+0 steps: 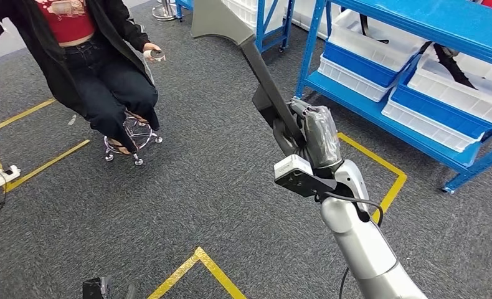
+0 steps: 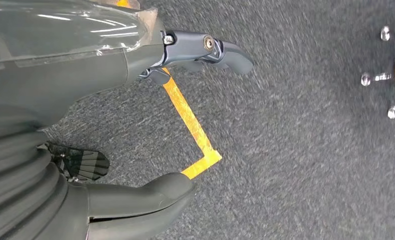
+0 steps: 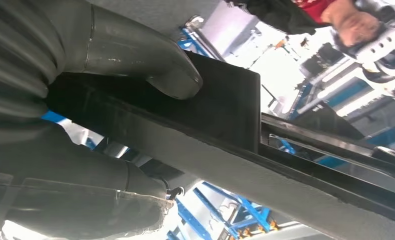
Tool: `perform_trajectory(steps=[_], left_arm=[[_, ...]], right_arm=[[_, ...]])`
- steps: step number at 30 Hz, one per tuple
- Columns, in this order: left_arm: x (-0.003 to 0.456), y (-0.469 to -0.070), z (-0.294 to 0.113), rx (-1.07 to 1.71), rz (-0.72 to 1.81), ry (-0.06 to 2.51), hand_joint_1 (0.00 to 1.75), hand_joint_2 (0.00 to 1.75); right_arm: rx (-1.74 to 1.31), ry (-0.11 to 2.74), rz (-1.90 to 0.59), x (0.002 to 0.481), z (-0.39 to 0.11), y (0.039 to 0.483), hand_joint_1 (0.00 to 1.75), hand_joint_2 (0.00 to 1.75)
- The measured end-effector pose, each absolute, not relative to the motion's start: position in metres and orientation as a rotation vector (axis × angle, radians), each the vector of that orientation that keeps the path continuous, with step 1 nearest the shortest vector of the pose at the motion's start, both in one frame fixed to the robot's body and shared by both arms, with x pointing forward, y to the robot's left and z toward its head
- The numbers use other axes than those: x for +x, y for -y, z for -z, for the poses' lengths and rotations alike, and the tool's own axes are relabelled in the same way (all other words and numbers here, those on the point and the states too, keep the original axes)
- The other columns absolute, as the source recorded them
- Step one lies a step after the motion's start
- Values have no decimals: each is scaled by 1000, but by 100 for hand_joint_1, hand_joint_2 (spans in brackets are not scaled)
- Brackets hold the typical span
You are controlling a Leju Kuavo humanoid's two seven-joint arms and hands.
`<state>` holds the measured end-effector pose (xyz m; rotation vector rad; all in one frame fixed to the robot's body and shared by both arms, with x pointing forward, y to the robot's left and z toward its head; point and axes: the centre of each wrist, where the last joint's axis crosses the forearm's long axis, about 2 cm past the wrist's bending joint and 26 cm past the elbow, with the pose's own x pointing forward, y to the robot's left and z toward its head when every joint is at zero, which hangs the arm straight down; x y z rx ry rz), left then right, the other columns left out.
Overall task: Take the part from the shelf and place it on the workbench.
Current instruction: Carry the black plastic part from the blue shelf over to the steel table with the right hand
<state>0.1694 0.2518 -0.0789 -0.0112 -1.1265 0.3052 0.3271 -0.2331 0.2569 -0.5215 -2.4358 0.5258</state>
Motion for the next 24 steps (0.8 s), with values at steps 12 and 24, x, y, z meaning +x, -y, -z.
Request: perform_trajectory(steps=[12, 24], left_arm=[[167, -257, 80, 8, -309, 1126, 0, 175], [168, -264, 80, 47, -329, 1124, 0, 175]], right_arm=[[-538, 2383, -462, 311, -237, 256, 175, 175], [-548, 2361, -428, 308, -227, 271, 175, 175]])
